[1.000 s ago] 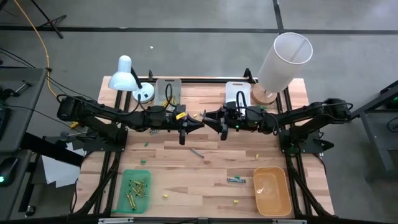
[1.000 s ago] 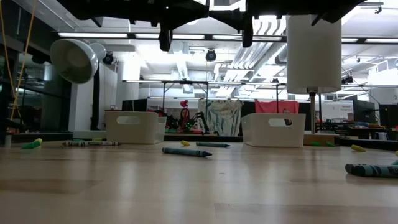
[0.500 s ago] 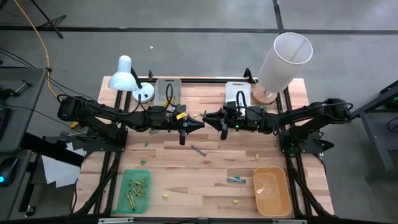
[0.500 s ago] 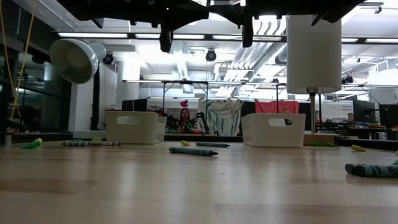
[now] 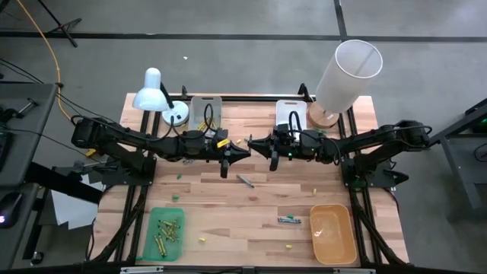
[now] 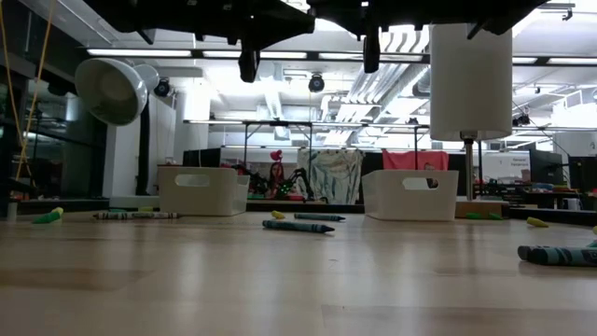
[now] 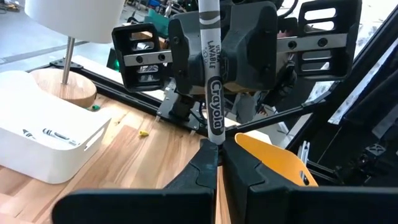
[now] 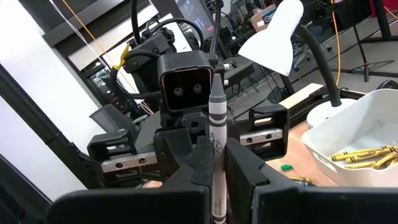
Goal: Sort crayons
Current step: Put the gray crayon into the white bin
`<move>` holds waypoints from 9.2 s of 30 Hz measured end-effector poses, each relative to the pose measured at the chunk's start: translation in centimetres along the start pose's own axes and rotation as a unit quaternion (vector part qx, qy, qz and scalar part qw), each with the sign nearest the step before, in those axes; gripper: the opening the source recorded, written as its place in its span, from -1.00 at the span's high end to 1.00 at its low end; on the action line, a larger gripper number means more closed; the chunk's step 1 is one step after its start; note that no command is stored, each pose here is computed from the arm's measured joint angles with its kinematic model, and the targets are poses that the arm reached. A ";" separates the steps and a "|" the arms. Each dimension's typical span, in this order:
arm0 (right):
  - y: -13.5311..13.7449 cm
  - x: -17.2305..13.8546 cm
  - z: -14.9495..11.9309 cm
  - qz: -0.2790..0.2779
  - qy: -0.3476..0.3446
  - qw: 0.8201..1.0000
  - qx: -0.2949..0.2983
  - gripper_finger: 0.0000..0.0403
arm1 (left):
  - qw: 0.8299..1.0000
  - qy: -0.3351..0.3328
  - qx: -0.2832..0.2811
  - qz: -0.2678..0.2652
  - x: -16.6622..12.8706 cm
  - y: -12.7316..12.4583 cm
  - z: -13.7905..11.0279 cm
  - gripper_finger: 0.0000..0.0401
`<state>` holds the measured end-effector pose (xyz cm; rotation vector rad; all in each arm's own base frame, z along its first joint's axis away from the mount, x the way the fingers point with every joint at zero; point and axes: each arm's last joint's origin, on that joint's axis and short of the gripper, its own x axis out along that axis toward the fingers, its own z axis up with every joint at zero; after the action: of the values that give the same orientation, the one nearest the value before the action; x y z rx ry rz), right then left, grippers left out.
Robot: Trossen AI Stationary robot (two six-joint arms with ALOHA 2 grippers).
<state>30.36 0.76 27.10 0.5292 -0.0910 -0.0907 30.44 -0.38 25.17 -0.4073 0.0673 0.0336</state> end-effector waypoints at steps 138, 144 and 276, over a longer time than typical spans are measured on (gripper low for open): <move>3.4 -8.2 6.2 -0.032 0.062 0.993 -0.094 0.24 | 0.982 -0.114 -0.111 0.102 -14.0 1.8 1.0 0.35; 3.4 -8.1 6.1 -0.033 0.062 0.993 -0.092 0.24 | 0.990 -0.043 -0.032 0.134 -12.5 1.3 2.1 0.35; 3.8 4.7 2.5 -0.029 0.085 0.990 -0.107 0.29 | 0.989 -0.139 0.042 -0.026 -5.2 -2.4 2.8 1.00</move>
<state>35.03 2.25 31.44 0.3234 0.0997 -0.1106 25.55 -1.55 29.05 -0.3161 -0.2155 0.0357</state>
